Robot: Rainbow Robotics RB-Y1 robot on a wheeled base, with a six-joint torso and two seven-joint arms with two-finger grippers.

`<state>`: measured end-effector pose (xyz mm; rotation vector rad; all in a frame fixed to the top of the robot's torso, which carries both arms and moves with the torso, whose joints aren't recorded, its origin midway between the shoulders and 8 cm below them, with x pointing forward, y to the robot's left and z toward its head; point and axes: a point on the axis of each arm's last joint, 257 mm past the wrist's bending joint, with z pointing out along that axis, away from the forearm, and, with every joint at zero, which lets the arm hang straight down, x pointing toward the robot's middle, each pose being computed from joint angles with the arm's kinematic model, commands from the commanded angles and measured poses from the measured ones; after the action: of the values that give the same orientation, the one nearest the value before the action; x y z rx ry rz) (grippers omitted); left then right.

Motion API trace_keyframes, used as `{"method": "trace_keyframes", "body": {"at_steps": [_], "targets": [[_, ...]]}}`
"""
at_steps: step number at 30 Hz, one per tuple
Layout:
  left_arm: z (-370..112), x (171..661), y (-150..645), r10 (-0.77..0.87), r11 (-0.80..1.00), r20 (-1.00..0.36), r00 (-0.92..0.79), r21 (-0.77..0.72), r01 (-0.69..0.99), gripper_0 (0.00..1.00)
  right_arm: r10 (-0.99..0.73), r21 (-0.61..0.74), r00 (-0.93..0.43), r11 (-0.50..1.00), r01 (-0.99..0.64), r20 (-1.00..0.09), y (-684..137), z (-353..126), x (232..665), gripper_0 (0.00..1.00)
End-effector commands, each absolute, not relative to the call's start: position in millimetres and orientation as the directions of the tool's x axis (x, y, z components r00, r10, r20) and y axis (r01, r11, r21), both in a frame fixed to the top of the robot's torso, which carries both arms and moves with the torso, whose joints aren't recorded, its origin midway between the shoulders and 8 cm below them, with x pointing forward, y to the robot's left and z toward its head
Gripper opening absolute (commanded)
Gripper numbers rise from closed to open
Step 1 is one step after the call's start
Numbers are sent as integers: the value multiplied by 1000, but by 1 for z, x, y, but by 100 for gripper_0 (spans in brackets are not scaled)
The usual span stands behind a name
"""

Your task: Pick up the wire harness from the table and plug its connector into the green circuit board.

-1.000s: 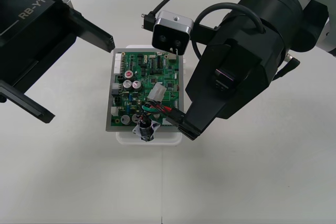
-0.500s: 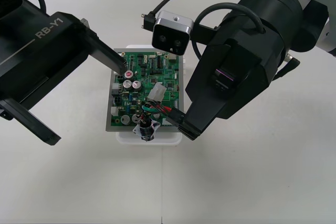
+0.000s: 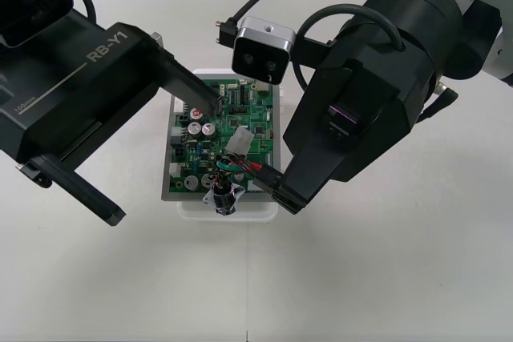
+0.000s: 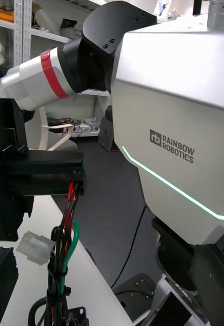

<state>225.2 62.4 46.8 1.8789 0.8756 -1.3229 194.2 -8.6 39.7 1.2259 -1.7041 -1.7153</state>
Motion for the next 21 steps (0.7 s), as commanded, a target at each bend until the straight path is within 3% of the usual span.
{"method": "trace_keyframes", "body": {"at_steps": [1,21], "targets": [[64,223,40,134,-525,-956,260,154,837,100,-841,948,-469,-147,-281,-269,-6,45,180,0],[73,218,17,123,-510,-965,232,139,849,100,-840,947,-468,-153,-283,-276,-6,45,180,0]]}}
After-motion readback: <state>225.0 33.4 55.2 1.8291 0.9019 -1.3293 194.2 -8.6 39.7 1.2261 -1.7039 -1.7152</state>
